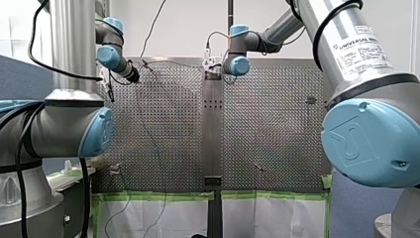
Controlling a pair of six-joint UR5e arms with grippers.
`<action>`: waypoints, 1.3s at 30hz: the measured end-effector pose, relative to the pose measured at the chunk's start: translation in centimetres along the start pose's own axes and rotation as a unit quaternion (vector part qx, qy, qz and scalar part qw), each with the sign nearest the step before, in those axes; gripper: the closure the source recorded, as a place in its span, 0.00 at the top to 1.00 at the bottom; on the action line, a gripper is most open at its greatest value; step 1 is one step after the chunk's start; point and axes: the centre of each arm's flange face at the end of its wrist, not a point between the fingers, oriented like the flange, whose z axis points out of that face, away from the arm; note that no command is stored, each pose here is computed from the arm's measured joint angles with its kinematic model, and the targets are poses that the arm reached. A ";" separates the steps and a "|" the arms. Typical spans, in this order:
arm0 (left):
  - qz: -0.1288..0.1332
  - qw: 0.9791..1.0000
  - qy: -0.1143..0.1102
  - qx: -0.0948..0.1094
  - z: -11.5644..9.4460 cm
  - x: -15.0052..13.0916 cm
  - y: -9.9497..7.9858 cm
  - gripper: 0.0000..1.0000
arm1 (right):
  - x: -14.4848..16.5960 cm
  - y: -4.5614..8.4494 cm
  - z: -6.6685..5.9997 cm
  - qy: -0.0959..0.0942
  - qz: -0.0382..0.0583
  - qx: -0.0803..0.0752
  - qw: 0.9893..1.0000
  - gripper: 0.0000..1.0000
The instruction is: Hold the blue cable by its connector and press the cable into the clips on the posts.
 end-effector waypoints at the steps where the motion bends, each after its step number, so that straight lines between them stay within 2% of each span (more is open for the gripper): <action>1: -0.006 1.000 0.000 0.002 -0.5 -0.2 -0.3 0.99 | 0.0 0.0 0.0 0.000 0.000 0.000 1.000 0.00; 9: -0.010 0.999 -0.020 0.027 -3.2 -2.1 -2.7 0.99 | 0.0 0.0 0.0 -0.001 -0.001 0.000 1.000 0.00; 17: 0.011 0.998 -0.039 0.046 -5.5 -3.6 -4.8 0.99 | -0.1 0.0 -0.1 -0.003 -0.001 0.000 1.000 0.00; 25: 0.037 0.997 -0.036 0.056 -6.5 -3.5 -6.2 0.99 | -0.2 0.0 -0.1 -0.006 0.000 0.000 1.000 0.00; 30: 0.058 0.996 -0.041 0.050 -6.6 -3.3 -6.7 0.99 | -0.2 0.0 -0.1 -0.006 0.000 0.000 1.000 0.00; 34: 0.077 0.995 -0.044 0.038 -6.5 -3.1 -6.8 0.99 | -0.2 0.0 -0.1 -0.007 0.000 0.000 1.000 0.00; 39: 0.096 0.994 -0.038 0.021 -5.9 -2.3 -6.7 0.99 | -0.3 0.1 -0.1 -0.008 0.000 -0.001 1.000 0.00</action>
